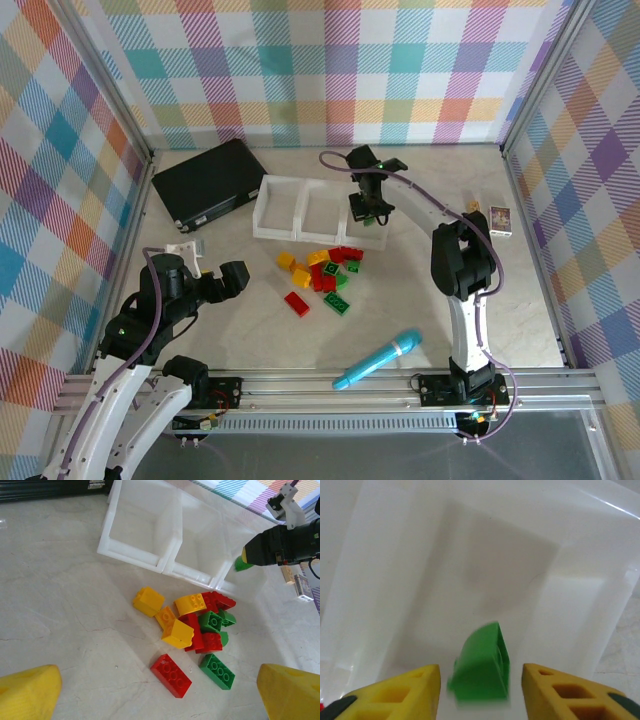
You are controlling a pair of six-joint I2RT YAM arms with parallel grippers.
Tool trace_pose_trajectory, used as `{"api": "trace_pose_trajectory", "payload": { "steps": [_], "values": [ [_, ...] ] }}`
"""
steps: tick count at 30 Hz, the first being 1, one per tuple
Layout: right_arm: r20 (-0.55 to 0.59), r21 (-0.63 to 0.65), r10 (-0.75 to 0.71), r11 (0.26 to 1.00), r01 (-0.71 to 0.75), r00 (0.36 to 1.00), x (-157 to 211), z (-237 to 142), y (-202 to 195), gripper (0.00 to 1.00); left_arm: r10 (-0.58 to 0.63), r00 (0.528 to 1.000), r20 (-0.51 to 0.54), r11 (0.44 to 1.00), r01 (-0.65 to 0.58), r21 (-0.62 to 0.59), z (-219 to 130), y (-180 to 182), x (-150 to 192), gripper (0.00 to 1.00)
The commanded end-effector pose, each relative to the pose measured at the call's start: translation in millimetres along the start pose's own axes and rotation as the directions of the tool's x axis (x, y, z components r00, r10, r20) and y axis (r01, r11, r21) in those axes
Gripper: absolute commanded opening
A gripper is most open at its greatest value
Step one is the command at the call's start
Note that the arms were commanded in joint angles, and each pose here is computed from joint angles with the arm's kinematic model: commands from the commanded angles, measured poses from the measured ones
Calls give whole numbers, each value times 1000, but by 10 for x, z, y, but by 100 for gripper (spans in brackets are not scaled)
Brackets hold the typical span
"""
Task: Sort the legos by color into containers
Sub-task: Place the lego in the container, then pick up the lego from the bottom-center of the table.
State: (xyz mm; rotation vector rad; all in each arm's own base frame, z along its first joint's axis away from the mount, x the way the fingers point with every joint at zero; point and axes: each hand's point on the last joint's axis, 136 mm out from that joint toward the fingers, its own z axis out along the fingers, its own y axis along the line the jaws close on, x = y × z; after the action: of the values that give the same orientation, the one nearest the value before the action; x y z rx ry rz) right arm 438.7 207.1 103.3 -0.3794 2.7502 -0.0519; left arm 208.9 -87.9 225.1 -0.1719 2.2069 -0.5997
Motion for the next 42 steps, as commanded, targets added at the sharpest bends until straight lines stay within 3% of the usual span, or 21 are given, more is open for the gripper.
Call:
{"api": "trace_pose_trajectory", "payload": {
  "steps": [1, 4, 10, 19, 23, 30, 36, 42],
  "values": [
    [11, -18, 9, 1000, -9, 1000, 3, -76, 38, 62, -11, 1000, 0, 1000, 11, 4, -50, -23, -2, 100],
    [34, -31, 41, 999, -40, 999, -12, -194, 32, 68, -7, 1000, -6, 1000, 7, -3, -57, -14, 7, 99],
    [52, -143, 79, 987, -71, 996, 104, -611, 139, 69, -13, 1000, -14, 997, 12, -78, -98, 102, 7, 100],
    [60, -373, -36, 926, 55, 998, 949, -1064, 756, 76, -16, 1000, -22, 995, 13, -94, -87, 131, 23, 100],
    [24, -390, -143, 910, 141, 989, 1470, -1010, 1032, 79, -14, 1000, -22, 996, 12, -84, -79, 114, 21, 100],
    [-52, -271, -338, 911, 312, 940, 2099, -646, 1286, 81, -14, 1000, -22, 998, 12, -63, -87, 71, 11, 100],
    [-93, -165, -384, 916, 366, 919, 2157, -348, 1263, 81, -26, 1000, -9, 998, 26, -64, -148, 68, -5, 100],
    [-84, -158, -419, 901, 403, 904, 2074, -185, 1366, 79, -29, 1000, -6, 997, 28, -77, -231, 77, -19, 100]
  ]
}}
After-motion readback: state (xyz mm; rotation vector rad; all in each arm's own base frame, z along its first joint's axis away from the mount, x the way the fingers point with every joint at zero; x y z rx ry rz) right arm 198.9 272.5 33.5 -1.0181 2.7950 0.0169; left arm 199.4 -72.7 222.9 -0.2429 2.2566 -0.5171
